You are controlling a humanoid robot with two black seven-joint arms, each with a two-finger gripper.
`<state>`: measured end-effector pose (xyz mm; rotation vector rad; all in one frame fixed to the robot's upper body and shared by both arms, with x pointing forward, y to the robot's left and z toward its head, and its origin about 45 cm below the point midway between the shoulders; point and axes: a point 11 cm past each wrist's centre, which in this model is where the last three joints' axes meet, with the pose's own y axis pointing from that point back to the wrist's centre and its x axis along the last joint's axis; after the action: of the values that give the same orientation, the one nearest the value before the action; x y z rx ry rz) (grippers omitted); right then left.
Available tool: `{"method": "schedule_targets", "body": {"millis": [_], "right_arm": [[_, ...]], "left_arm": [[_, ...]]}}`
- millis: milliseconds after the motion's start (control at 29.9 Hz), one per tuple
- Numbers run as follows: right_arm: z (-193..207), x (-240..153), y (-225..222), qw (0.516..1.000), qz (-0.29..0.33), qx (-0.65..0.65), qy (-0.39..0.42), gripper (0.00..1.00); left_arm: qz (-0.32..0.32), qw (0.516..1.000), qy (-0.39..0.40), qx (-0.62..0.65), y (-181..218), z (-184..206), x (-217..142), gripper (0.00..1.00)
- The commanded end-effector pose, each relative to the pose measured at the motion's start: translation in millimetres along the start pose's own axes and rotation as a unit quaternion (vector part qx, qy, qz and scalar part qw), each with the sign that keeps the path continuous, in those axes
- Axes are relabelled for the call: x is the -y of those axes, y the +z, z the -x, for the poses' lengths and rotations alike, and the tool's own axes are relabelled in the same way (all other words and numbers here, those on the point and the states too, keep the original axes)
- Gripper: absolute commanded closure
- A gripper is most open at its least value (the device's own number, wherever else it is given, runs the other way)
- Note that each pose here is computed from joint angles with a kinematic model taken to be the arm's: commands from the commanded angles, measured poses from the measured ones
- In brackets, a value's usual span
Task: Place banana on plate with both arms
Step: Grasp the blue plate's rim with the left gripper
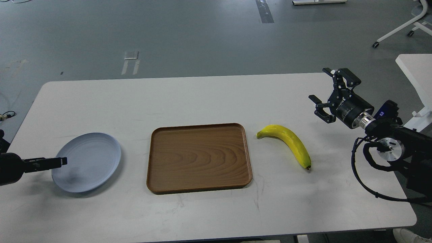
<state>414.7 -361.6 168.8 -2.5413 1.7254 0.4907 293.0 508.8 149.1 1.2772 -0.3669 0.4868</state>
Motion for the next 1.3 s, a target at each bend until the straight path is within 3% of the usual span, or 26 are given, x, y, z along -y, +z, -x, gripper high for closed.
{"method": "schedule_targets", "body": {"millis": [0, 267, 334, 401, 468, 501, 568, 1036, 1270], "right_arm": [[0, 0, 0, 1.000, 0.000, 0.000, 0.001, 0.00], [0, 0, 0, 1.000, 0.000, 0.000, 0.001, 0.00], [0, 0, 0, 1.000, 0.000, 0.000, 0.001, 0.00], [0, 0, 0, 1.000, 0.000, 0.000, 0.001, 0.00], [0, 0, 0, 1.000, 0.000, 0.000, 0.001, 0.00], [0, 0, 0, 1.000, 0.000, 0.000, 0.001, 0.00], [0, 0, 0, 1.000, 0.000, 0.000, 0.001, 0.00], [0, 0, 0, 1.000, 0.000, 0.000, 0.001, 0.00], [-1, -1, 0, 1.000, 0.001, -0.001, 0.001, 0.00]], "left_arm": [[-0.006, 1.000, -0.001, -0.005, -4, 3, 3, 0.06], [-0.006, 1.000, -0.009, -0.010, -4, 10, 8, 0.21], [-0.005, 1.000, -0.010, -0.010, -3, 11, 10, 0.31], [-0.005, 1.000, -0.010, -0.010, -3, 12, 10, 0.59], [-0.004, 1.000, -0.009, -0.010, -2, 11, 11, 0.78], [-0.004, 1.000, -0.009, -0.010, -2, 11, 11, 0.78], [-0.005, 1.000, -0.010, -0.010, -3, 11, 10, 1.00], [0.008, 0.999, 0.017, -0.030, 2, -5, 7, 1.00], [0.056, 0.994, 0.060, -0.068, 30, -58, -2, 1.00]]}}
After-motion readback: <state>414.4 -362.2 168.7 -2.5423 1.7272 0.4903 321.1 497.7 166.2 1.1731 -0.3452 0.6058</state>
